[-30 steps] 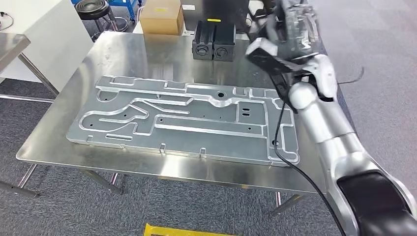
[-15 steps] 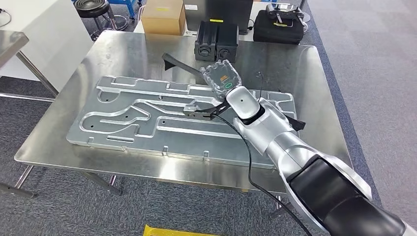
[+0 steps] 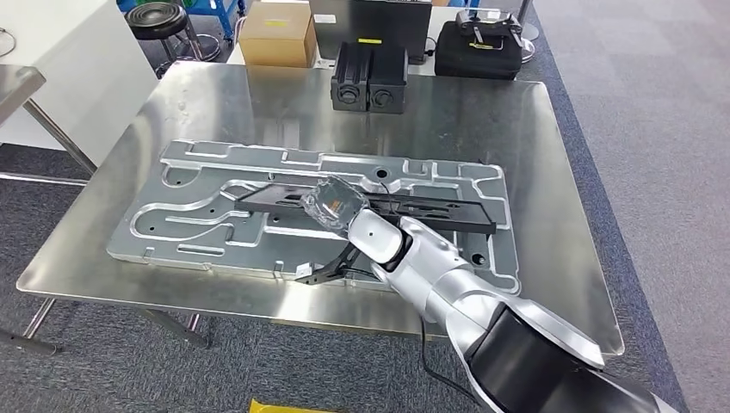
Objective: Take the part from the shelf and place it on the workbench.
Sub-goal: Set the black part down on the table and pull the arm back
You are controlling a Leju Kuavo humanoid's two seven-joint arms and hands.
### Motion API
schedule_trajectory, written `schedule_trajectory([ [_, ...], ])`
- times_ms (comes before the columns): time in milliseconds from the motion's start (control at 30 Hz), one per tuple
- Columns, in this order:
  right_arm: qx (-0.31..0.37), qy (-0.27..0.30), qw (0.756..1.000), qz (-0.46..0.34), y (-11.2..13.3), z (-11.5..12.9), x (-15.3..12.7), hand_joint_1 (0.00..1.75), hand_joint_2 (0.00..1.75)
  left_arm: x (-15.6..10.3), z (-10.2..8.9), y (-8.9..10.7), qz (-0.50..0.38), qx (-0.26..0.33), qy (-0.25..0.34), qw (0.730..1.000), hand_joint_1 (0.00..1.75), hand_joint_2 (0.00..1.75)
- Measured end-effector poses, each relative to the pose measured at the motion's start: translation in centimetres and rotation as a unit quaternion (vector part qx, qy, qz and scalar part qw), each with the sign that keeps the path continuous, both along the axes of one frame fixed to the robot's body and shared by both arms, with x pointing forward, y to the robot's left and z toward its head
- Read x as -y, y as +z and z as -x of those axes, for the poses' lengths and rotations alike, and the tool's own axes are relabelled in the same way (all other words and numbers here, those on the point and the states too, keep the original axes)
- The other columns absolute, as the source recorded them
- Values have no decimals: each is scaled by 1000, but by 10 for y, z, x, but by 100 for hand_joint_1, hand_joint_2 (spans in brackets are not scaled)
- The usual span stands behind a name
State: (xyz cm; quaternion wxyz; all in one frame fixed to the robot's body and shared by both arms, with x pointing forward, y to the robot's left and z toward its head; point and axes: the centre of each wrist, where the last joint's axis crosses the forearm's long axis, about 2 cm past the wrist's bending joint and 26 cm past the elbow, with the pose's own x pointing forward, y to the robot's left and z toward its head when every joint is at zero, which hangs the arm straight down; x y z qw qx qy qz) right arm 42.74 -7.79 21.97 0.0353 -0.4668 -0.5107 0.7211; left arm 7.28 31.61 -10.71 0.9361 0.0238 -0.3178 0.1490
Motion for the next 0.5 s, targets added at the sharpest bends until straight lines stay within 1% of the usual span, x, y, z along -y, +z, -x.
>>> schedule_trajectory([
  [100,-5,21,1000,-4,-12,8,-4,175,175,1,3,-1,1,0,4,1000,0,175],
  [200,-15,27,1000,-3,-22,14,-6,175,175,1,8,-1,1,-4,5,1000,0,175],
  [267,-17,30,999,-3,-24,15,-7,175,175,1,8,-1,1,-4,5,1000,0,175],
  [400,-17,34,999,-4,-24,16,-9,0,0,1,8,-1,1,-2,6,1000,0,175],
  [433,-15,37,999,-6,-24,16,-9,0,0,1,8,-1,0,-2,6,1000,0,175],
  [500,-11,45,999,-13,-25,17,-8,0,0,1,8,-1,-3,-2,8,1000,0,87],
])
